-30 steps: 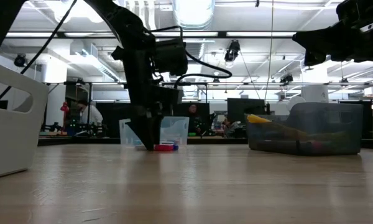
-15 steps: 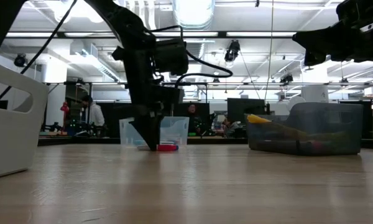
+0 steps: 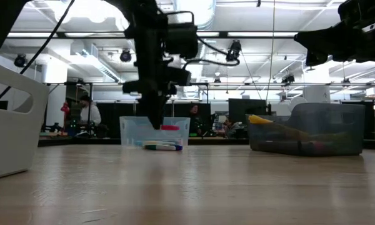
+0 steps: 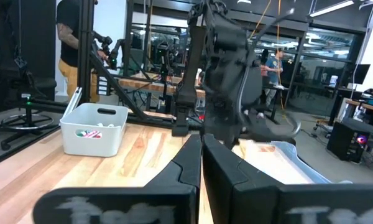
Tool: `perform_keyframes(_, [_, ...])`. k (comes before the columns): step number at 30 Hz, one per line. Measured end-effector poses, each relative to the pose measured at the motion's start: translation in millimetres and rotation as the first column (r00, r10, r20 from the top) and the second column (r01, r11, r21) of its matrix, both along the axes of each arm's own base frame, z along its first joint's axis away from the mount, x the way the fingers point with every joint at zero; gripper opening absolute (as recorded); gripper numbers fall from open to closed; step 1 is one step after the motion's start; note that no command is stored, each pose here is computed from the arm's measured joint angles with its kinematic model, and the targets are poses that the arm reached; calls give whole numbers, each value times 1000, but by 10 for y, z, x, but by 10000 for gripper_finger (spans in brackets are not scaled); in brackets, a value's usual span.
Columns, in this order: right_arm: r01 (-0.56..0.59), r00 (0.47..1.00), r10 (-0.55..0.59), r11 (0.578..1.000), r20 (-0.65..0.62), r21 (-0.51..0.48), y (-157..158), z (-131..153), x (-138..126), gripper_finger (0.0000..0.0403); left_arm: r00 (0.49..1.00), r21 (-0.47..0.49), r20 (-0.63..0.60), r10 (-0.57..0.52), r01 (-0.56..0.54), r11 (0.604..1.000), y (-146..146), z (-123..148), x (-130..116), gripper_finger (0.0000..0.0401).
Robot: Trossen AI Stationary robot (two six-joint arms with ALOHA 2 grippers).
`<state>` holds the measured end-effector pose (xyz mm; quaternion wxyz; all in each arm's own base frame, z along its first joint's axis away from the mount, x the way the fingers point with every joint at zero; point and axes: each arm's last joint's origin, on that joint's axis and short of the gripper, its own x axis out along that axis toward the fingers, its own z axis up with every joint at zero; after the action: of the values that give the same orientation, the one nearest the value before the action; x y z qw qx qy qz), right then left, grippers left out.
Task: Pick & Place Markers
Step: Put the white and red highlighter pen into the transparent bin
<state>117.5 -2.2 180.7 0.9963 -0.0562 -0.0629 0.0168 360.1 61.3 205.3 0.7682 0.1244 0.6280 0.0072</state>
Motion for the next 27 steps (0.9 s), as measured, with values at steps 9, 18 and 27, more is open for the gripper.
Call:
perform_keyframes(9, [0, 1000, 0, 1000, 0, 0, 0, 0, 0, 8, 998, 57, 56, 17, -20, 998, 99, 567, 107, 23])
perform_keyframes(18, [0, 1000, 0, 1000, 0, 0, 0, 0, 0, 8, 987, 98, 107, 122, -132, 986, 504, 884, 43, 22])
perform_keyframes(27, [0, 1000, 0, 1000, 0, 0, 0, 0, 0, 8, 944, 51, 111, 309, -316, 947, 1105, 877, -206, 26])
